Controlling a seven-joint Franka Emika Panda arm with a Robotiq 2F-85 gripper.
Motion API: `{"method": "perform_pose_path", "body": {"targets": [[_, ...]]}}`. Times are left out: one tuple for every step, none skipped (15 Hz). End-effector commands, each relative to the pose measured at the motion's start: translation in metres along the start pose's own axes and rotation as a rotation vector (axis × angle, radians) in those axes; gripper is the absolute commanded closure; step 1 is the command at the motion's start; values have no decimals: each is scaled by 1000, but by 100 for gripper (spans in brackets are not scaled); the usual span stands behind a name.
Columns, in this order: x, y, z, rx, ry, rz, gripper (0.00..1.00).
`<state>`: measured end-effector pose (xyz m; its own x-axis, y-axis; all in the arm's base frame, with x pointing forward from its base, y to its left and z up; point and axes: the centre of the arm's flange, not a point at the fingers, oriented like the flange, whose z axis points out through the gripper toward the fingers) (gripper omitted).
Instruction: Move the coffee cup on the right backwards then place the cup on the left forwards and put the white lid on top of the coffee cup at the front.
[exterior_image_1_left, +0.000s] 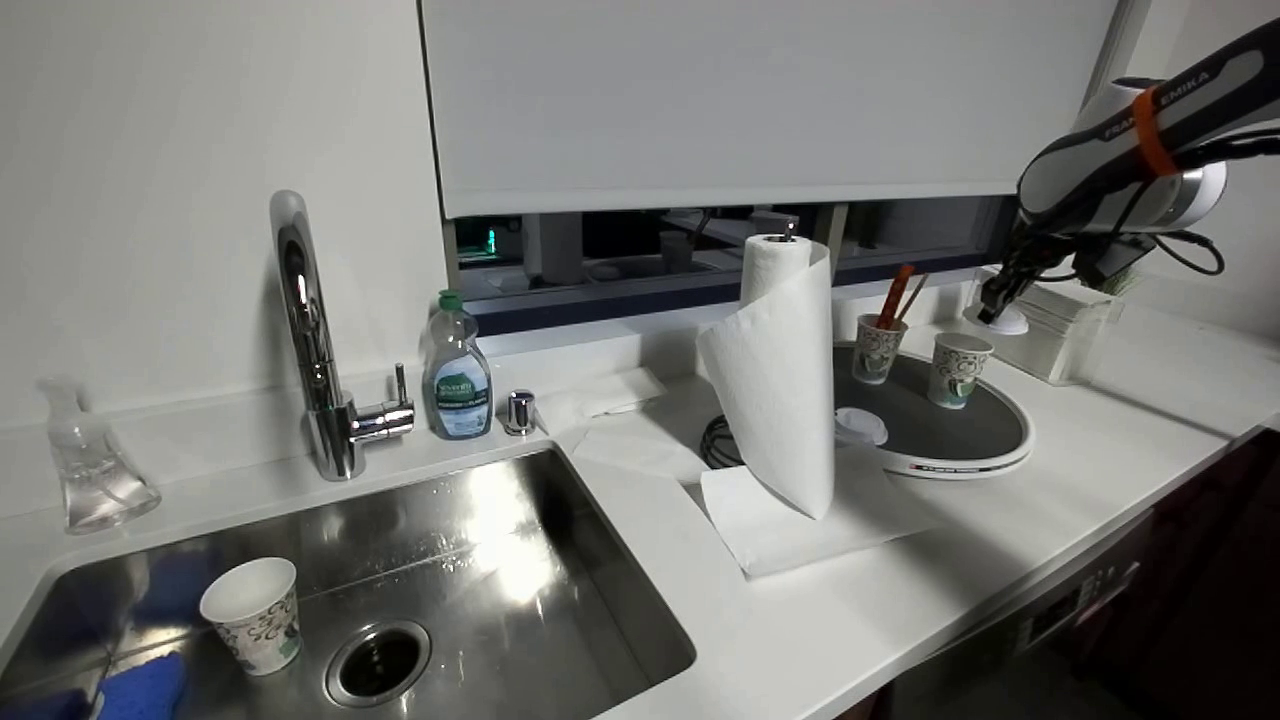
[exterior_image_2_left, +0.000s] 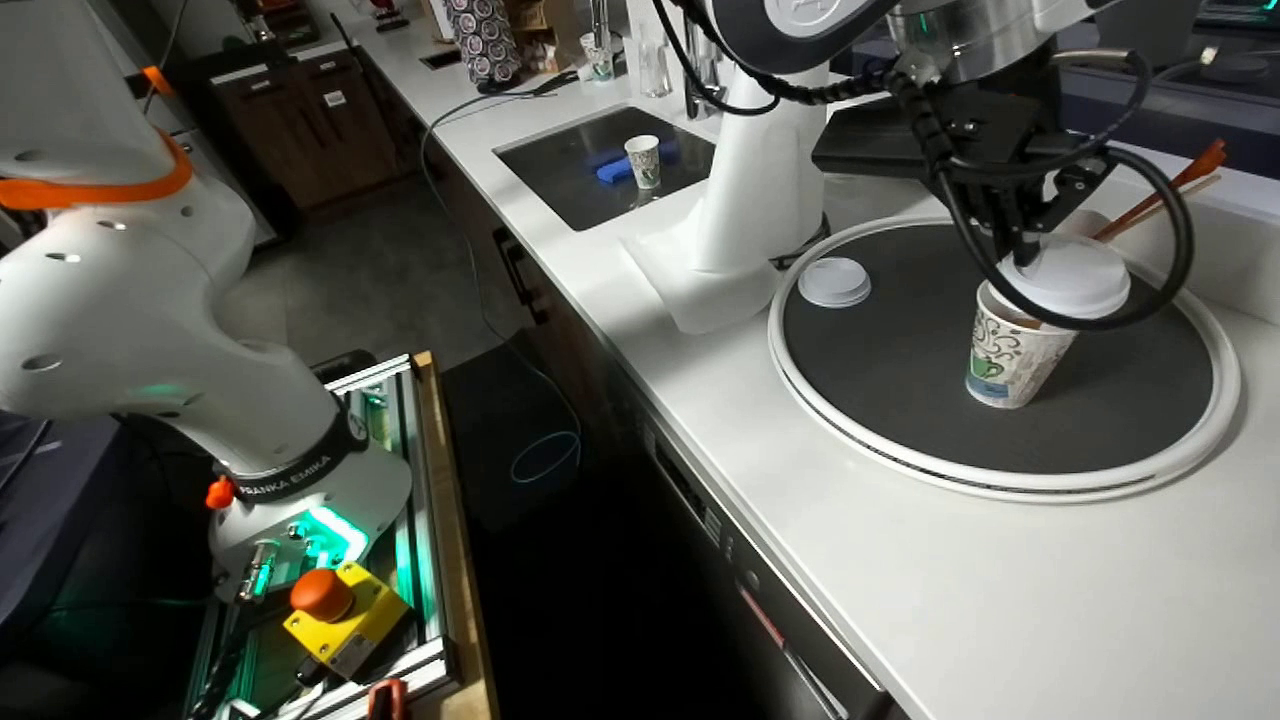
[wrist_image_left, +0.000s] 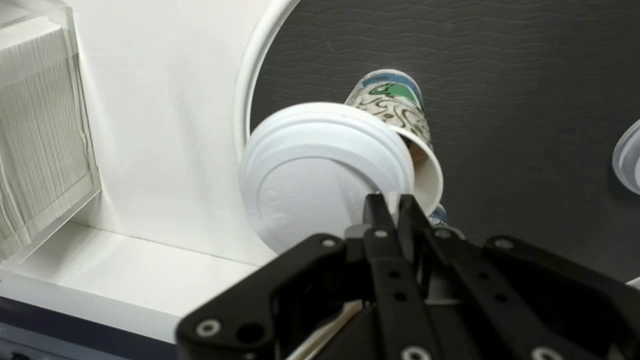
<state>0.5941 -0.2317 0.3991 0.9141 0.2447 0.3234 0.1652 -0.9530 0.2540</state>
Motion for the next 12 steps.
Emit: {"method": "perform_pose_path", "body": {"targets": [[12, 2, 9, 2, -18, -15, 98], [13, 1, 11, 8, -14, -12, 98], [15, -1, 13, 15, -12, -14, 98], [17, -5, 15, 22, -8, -18, 98], [19, -9, 17, 23, -9, -21, 98], [21, -11, 18, 27, -11, -24, 98], [22, -13, 20, 32, -14, -27, 98], [23, -15, 22, 34, -17, -31, 98], [25, -16, 24, 34, -22, -33, 98], [25, -18, 25, 36, -27, -34, 98], [25, -20, 27, 34, -34, -37, 98], [26, -20, 29, 30, -40, -37, 98]]}}
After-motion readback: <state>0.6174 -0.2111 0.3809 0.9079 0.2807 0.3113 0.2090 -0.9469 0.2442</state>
